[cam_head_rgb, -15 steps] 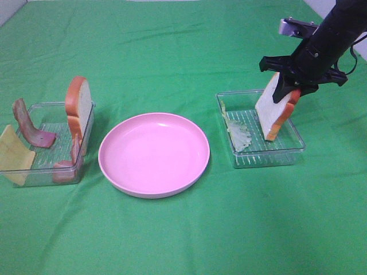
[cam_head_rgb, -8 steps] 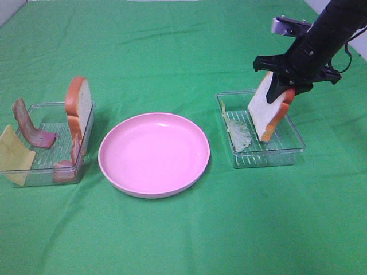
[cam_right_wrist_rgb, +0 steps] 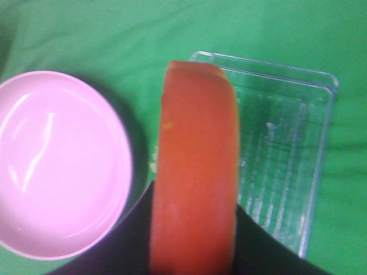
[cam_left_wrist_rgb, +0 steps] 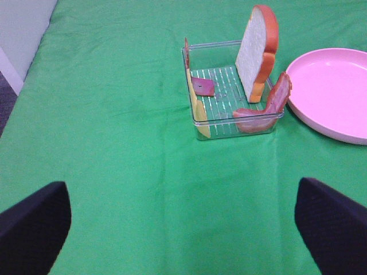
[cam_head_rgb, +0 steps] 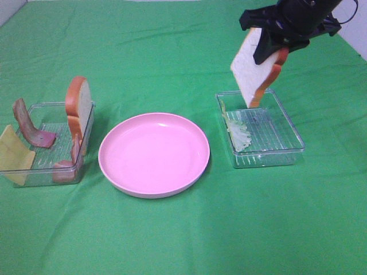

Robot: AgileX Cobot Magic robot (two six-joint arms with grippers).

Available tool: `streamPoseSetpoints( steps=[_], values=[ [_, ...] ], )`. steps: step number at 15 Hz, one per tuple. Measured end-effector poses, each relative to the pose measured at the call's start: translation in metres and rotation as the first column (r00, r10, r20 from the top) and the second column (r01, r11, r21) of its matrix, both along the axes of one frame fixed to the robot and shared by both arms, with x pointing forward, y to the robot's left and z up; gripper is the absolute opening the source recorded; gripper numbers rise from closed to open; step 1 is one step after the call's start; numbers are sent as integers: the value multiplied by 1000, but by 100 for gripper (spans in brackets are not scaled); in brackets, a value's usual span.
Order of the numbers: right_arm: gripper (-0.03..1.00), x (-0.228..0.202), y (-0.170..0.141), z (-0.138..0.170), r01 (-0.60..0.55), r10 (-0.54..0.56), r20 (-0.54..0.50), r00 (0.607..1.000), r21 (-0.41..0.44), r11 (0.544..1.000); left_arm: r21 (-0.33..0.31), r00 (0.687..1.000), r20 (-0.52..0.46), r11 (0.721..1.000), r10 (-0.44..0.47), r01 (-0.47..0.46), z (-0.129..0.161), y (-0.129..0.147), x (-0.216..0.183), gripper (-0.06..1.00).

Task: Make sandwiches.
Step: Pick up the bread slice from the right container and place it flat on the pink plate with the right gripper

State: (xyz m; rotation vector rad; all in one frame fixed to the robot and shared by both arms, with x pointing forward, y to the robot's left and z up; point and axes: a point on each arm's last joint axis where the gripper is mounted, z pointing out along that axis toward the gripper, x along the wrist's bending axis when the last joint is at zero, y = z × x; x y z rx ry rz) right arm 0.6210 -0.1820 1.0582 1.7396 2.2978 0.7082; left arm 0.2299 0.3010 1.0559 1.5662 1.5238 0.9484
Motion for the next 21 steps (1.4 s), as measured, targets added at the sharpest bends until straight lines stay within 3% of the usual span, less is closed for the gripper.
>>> streamPoseSetpoints(
  steps=[2, 5, 8, 17, 21],
  values=[
    [22, -16, 30, 15, -58, 58, 10, 998, 84, 995, 0, 1000, 0, 1000, 0, 0, 0, 0, 0, 99],
    [22, -35, 77, 13, -131, 139, -27, 990, 193, 972, 0, 1000, 0, 1000, 0, 0, 0, 0, 0, 99],
    [22, -35, 117, -18, -43, 68, -95, 993, 244, 969, 0, 1000, 0, 1000, 0, 0, 0, 0, 0, 99],
    [22, -33, 163, -96, 106, -47, -244, 969, 236, 966, 0, 1000, 0, 1000, 0, 0, 0, 0, 0, 99],
    [22, -25, 168, -108, 161, -97, -229, 969, 281, 946, 0, 1000, 0, 1000, 0, 0, 0, 0, 0, 99]
  ],
)
